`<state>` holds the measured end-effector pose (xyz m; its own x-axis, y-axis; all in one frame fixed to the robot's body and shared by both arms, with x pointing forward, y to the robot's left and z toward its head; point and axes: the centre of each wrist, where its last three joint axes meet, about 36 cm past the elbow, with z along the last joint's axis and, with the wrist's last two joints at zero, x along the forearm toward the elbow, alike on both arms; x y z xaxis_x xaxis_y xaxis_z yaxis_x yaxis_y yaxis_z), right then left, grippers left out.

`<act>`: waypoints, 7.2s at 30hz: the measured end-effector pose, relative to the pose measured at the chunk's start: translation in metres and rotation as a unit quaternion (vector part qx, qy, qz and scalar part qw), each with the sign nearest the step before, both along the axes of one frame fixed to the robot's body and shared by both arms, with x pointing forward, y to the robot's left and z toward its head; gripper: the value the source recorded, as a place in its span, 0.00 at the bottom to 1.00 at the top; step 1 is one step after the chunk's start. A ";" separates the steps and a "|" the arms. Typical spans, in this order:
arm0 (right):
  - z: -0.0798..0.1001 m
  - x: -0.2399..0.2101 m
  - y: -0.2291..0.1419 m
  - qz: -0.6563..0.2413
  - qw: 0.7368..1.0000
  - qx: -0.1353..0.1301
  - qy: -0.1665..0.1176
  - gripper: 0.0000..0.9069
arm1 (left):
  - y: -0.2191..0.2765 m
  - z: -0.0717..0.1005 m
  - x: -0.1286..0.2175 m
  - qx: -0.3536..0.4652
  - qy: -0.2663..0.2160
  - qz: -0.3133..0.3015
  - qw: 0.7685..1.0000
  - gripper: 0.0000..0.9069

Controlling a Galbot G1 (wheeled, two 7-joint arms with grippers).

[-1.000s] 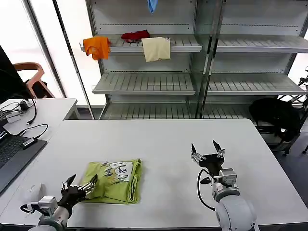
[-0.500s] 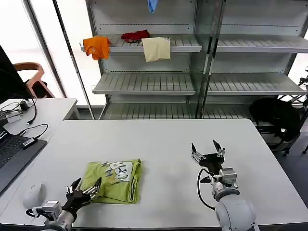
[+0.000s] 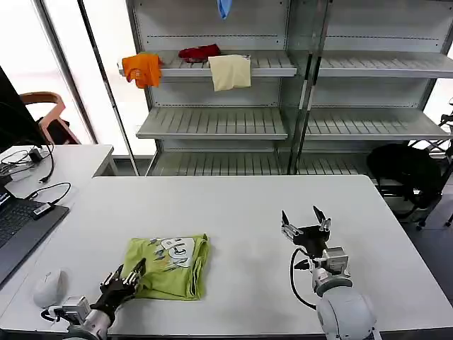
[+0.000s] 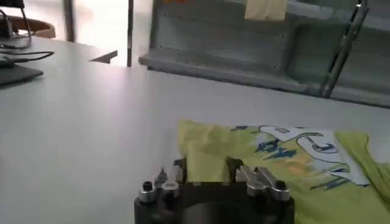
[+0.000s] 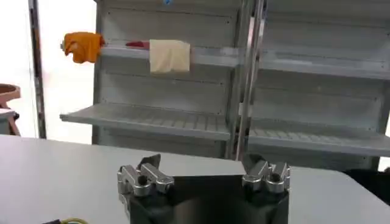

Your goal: Fold and organize the clothes.

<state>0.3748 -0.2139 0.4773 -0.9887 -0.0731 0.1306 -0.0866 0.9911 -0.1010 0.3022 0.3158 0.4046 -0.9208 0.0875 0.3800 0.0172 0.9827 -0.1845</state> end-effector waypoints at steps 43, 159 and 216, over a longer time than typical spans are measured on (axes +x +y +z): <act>0.015 -0.004 0.001 0.009 1.000 0.008 -0.002 1.00 | 0.115 0.116 0.022 0.356 -0.160 0.019 0.920 0.01; -0.035 0.030 0.073 0.104 0.937 0.275 0.187 0.00 | -0.037 0.134 0.001 0.111 -0.171 -0.036 0.978 1.00; -0.048 -0.036 0.052 0.129 0.982 -0.015 0.136 1.00 | -0.025 0.104 0.009 0.110 -0.157 -0.023 0.981 1.00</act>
